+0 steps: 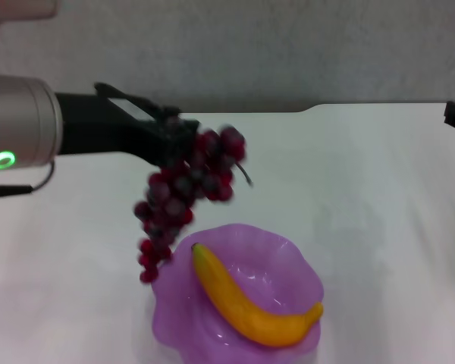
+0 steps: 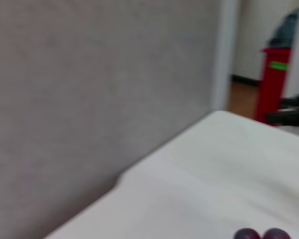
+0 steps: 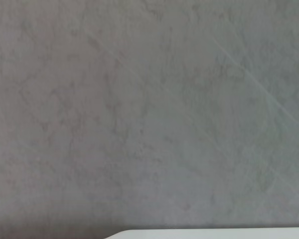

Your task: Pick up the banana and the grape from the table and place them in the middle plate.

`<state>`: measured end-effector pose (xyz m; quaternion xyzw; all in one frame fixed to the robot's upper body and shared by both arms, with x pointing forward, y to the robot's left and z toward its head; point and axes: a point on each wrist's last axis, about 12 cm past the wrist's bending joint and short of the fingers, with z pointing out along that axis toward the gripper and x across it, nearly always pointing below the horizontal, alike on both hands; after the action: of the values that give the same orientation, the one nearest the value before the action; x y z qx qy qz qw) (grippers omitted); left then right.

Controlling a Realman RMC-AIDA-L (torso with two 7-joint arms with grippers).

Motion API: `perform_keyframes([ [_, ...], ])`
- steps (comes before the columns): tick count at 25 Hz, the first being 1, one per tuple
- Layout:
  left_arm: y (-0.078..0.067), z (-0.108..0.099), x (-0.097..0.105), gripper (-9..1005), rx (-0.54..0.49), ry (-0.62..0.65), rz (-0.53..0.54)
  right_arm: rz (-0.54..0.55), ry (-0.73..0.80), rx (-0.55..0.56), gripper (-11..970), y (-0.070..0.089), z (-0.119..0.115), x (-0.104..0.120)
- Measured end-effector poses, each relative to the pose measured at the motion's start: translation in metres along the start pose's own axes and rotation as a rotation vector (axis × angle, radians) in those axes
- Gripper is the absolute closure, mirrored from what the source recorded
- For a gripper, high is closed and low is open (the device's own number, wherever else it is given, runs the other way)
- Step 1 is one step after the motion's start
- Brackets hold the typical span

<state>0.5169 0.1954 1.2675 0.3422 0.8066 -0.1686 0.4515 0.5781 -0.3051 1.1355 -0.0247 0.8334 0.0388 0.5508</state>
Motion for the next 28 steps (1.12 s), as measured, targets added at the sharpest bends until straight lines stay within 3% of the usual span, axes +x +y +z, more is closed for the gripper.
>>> perform_keyframes([
  [17,-0.035,0.025,0.008,746,0.303,0.055,0.01,0.004,-0.007,-0.004,174,0.001,0.0,-0.002],
  [24,-0.032,0.052,0.023,751,0.359,0.13,-0.018,0.002,-0.006,-0.005,174,0.001,0.0,-0.002],
  [28,-0.023,0.073,0.034,752,0.356,0.171,-0.048,-0.003,-0.005,-0.014,174,0.004,0.001,-0.004],
])
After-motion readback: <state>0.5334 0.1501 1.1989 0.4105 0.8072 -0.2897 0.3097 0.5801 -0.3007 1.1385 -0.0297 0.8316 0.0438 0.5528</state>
